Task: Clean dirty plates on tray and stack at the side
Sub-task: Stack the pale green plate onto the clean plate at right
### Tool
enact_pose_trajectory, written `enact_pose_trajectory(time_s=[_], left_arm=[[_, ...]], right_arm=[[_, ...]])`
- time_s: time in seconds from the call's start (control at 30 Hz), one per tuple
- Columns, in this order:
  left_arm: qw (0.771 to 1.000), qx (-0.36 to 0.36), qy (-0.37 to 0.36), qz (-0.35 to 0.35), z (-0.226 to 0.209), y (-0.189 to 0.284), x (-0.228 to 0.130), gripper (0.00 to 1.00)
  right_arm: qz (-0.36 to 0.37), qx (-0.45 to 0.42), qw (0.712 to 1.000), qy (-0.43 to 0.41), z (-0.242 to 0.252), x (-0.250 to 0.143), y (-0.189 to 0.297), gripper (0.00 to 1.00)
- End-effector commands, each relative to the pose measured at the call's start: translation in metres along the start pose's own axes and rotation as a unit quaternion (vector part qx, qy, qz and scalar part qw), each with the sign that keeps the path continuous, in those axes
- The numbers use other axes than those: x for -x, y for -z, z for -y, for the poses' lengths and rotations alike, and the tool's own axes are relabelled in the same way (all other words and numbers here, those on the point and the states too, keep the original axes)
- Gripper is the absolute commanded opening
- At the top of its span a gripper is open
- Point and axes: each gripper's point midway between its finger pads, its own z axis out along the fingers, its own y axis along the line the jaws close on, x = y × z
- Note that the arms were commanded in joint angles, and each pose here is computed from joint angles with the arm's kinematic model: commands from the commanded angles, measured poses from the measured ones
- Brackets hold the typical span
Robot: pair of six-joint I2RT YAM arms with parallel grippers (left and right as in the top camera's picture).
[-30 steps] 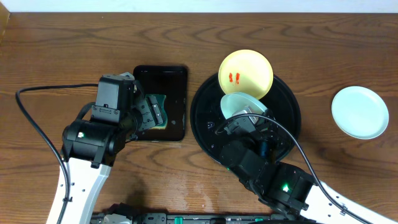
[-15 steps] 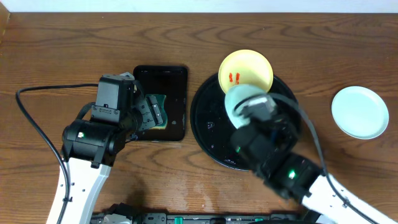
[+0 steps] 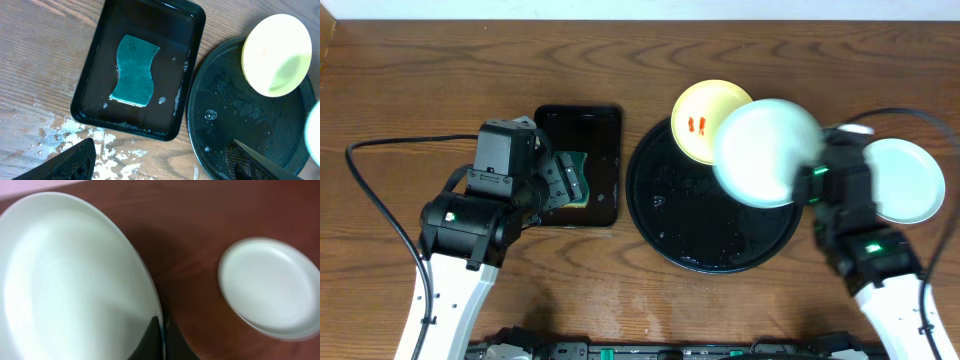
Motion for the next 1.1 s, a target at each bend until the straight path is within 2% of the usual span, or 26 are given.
enact_pose_trajectory(time_s=[0.0, 0.23, 0.43, 0.6, 0.7, 0.73, 0.8, 0.83, 0.93, 1.07], left_arm=[[1.000, -0.002, -0.003, 0.008, 0.001, 0.005, 0.005, 0.84], [1.000, -0.002, -0.003, 0.008, 0.001, 0.005, 0.005, 0.84], [1.000, -0.002, -0.003, 0.008, 0.001, 0.005, 0.005, 0.84], [1.000, -0.002, -0.003, 0.008, 0.001, 0.005, 0.005, 0.84], [1.000, -0.002, -0.003, 0.008, 0.001, 0.005, 0.005, 0.84], [1.000, -0.002, -0.003, 0.008, 0.001, 0.005, 0.005, 0.84], [1.000, -0.002, -0.003, 0.008, 0.001, 0.005, 0.005, 0.84], [1.000, -0.002, -0.003, 0.008, 0.001, 0.005, 0.005, 0.84], [1.000, -0.002, -0.003, 0.008, 0.001, 0.005, 0.005, 0.84], [1.000, -0.002, -0.003, 0.008, 0.001, 0.005, 0.005, 0.84]], right_arm=[[-0.017, -0.027, 0.990, -0.136, 0.045, 0.004, -0.013, 0.01], [-0.046, -0.168, 0.931, -0.319, 0.166, -0.022, -0.045, 0.01], [-0.103, -0.240, 0.897, -0.356, 0.216, -0.065, -0.066, 0.01], [-0.111, -0.290, 0.874, -0.374, 0.252, -0.087, -0.079, 0.01], [-0.111, -0.270, 0.872, -0.392, 0.255, -0.088, -0.083, 0.01], [-0.111, -0.256, 0.875, -0.396, 0.253, -0.087, -0.085, 0.10], [-0.112, -0.219, 0.885, -0.396, 0.244, -0.080, -0.089, 0.37], [-0.112, -0.197, 0.891, -0.394, 0.237, -0.075, -0.091, 0.38], [-0.104, -0.089, 0.922, -0.361, 0.202, -0.049, -0.099, 0.33], [-0.087, 0.065, 0.944, -0.312, 0.137, -0.010, -0.097, 0.26]])
